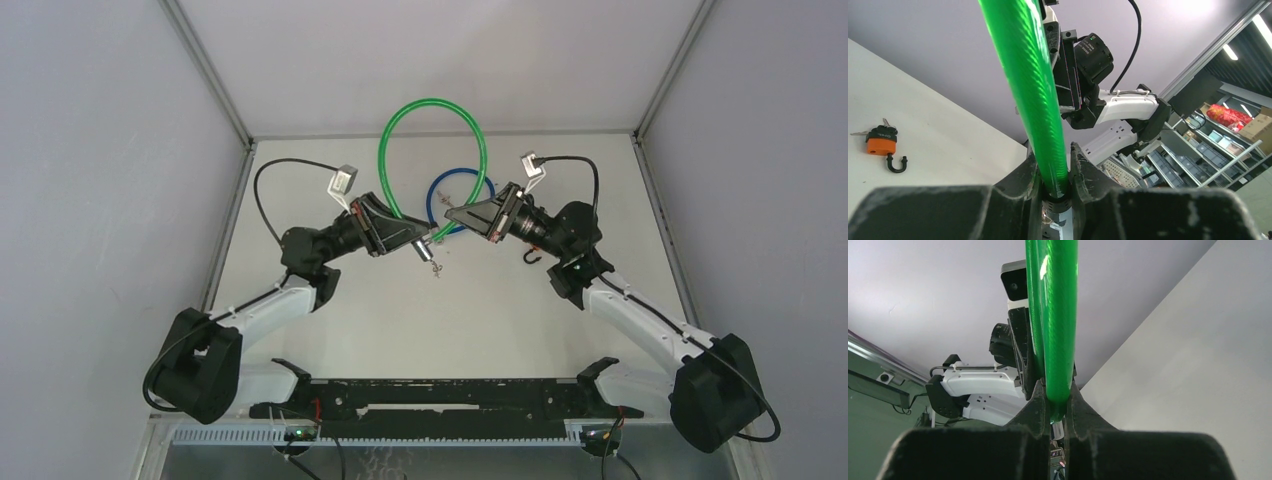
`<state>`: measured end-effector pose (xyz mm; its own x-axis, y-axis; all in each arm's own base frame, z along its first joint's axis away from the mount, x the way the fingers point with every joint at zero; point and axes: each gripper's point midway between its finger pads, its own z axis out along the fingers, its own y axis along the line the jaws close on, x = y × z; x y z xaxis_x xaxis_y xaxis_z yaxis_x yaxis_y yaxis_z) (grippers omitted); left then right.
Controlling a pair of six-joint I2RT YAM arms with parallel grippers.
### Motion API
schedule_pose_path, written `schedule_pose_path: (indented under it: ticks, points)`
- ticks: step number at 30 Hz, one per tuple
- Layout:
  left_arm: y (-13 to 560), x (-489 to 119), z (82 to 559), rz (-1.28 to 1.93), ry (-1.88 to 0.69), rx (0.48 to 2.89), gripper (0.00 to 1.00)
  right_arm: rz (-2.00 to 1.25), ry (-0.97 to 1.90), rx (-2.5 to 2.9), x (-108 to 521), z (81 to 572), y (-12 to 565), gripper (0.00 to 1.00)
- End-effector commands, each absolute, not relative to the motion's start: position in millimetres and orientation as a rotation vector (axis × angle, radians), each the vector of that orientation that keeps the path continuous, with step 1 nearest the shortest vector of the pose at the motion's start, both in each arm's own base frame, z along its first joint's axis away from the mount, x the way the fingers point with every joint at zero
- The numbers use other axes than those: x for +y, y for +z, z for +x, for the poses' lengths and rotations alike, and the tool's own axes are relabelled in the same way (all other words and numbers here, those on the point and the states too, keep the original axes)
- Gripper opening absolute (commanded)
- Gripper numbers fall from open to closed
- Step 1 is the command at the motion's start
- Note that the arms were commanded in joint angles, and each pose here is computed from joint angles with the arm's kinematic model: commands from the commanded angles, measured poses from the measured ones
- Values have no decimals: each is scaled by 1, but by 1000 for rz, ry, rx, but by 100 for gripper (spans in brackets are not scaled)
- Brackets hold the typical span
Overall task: Lock with the key
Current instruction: Lock the lock.
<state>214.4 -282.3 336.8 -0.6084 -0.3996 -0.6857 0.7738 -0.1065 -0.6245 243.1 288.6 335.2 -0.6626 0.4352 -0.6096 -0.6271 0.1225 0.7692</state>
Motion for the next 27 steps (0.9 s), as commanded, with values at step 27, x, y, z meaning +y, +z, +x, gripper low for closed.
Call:
schedule_pose_path:
  ticks: [27]
  points:
    - [367, -272, 204, 408, -1791, 1146, 0, -323, 1646, 1746, 314, 226, 305, 0]
